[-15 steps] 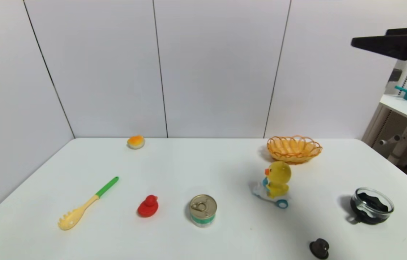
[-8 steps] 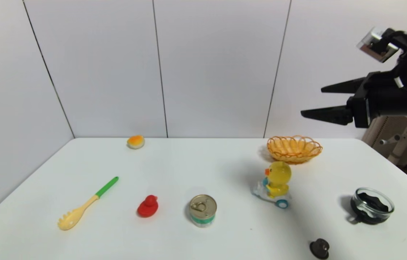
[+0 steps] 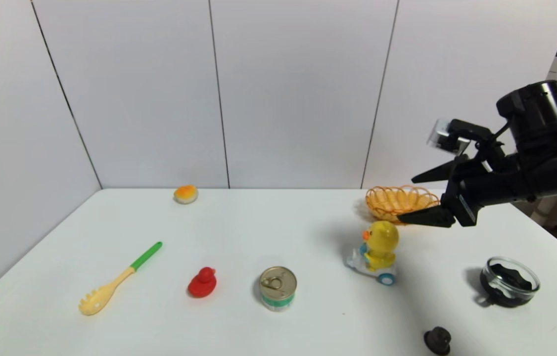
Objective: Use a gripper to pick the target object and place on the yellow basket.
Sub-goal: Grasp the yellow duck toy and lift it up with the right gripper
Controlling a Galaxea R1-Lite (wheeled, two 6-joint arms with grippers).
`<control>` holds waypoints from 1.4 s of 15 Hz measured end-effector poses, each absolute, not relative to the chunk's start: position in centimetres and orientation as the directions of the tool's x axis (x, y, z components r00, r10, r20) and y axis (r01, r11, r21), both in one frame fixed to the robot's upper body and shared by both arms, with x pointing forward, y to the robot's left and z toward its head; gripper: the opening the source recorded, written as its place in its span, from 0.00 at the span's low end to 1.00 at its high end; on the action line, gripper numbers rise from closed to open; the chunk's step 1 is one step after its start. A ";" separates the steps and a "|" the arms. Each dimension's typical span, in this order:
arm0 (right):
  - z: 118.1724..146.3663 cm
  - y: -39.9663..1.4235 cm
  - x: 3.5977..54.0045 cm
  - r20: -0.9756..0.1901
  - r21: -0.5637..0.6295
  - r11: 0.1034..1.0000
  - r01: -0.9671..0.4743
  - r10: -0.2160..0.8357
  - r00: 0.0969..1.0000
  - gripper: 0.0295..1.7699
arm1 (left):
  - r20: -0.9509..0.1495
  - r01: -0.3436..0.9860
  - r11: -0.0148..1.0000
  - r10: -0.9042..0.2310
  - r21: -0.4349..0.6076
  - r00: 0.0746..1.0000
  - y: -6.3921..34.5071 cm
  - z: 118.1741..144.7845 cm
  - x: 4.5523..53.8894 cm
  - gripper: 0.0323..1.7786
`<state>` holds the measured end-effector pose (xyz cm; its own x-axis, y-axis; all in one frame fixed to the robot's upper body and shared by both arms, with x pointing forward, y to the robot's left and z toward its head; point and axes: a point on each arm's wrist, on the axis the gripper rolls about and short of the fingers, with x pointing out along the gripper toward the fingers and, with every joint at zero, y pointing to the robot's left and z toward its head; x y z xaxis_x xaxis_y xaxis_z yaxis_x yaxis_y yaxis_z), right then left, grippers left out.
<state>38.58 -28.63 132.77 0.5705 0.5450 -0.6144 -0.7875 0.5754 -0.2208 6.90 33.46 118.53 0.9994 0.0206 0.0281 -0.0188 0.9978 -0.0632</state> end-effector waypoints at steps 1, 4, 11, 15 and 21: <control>131.9 -28.6 38.9 -0.639 -0.231 0.541 -0.809 0.543 0.545 0.96 | 0.028 -0.018 0.998 0.020 -0.063 0.999 33.5 118.5 6.9 0.95; 130.0 -28.1 40.1 -0.680 -0.265 0.445 -0.855 0.542 0.493 0.96 | 0.028 -0.018 0.998 0.020 -0.063 0.999 33.5 118.5 6.9 0.95; 128.4 -25.3 40.4 -0.707 -0.239 0.346 -0.907 0.578 0.407 0.96 | 0.028 -0.019 0.998 0.021 -0.063 0.999 33.5 118.5 6.9 0.95; 127.5 -24.4 40.7 -0.721 -0.221 0.322 -0.920 0.582 0.377 0.96 | 0.028 -0.018 0.998 0.020 -0.063 0.999 33.5 118.5 6.9 0.95; 126.1 -23.8 42.8 -0.735 -0.209 0.315 -0.926 0.573 0.361 0.96 | 0.028 -0.018 0.998 0.020 -0.063 0.999 33.5 118.5 6.9 0.95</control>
<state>42.77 -23.79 126.10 0.3613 0.5732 -0.7354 -0.9257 0.3154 -0.2089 6.90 33.46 118.52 0.9994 0.0198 0.0276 -0.0180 0.9978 -0.0632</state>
